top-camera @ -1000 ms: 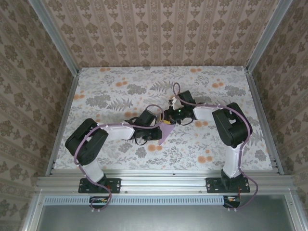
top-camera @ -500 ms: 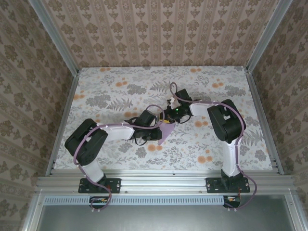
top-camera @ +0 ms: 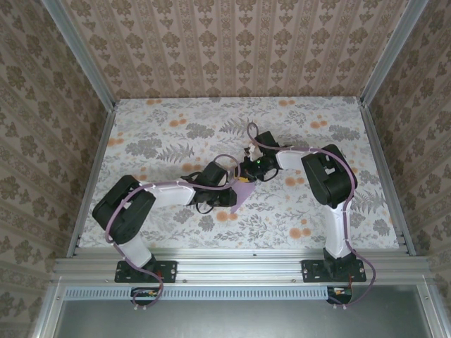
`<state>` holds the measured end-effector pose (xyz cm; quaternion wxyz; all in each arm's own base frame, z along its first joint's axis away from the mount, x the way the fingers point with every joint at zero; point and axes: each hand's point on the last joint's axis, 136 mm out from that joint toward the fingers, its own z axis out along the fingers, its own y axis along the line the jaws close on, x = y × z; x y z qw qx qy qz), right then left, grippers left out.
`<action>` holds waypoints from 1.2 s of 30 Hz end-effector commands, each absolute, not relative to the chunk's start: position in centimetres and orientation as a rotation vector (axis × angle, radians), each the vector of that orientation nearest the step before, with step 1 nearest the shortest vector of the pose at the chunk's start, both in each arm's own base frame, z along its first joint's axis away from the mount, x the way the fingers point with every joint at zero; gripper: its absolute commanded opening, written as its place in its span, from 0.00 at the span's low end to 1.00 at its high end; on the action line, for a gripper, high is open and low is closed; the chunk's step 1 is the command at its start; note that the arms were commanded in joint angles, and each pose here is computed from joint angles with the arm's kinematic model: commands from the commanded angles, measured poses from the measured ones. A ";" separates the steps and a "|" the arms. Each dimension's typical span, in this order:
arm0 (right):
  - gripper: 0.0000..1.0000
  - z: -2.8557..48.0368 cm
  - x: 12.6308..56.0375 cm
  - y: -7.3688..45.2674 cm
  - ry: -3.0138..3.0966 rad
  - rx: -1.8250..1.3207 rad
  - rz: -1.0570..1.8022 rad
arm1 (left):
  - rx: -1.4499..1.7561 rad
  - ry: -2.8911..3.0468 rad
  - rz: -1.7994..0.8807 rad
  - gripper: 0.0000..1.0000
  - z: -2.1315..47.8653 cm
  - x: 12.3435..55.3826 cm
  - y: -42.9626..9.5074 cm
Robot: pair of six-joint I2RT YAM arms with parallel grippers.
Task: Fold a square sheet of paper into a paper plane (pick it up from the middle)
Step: Fourth fold the wing at the center of the table.
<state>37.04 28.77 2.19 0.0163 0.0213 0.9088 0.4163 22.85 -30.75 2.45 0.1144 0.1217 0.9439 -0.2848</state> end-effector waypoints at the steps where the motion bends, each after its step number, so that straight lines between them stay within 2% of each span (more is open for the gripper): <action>1: 0.21 0.9 36.7 28.6 2.874 0.066 1.238 | 0.364 2.768 -0.868 0.25 3.3 22.6 -30.5; 5: 0.21 0.9 36.5 28.8 2.875 0.060 1.243 | 0.316 2.728 -0.944 0.29 4.5 23.7 -31.0; 8: 0.21 1.0 36.5 28.9 2.871 0.060 1.252 | 0.298 2.703 -0.962 0.36 5.3 24.7 -31.2; 19: 0.21 1.3 36.3 29.4 2.856 0.060 1.290 | 0.271 2.675 -0.959 0.39 6.1 28.0 -31.5; 27: 0.21 1.5 36.2 29.4 2.848 0.054 1.297 | 0.298 2.721 -0.889 0.43 5.7 27.7 -30.5; 36: 0.20 1.4 36.1 29.3 2.852 0.054 1.296 | 0.335 2.712 -0.954 0.47 8.1 26.3 -30.9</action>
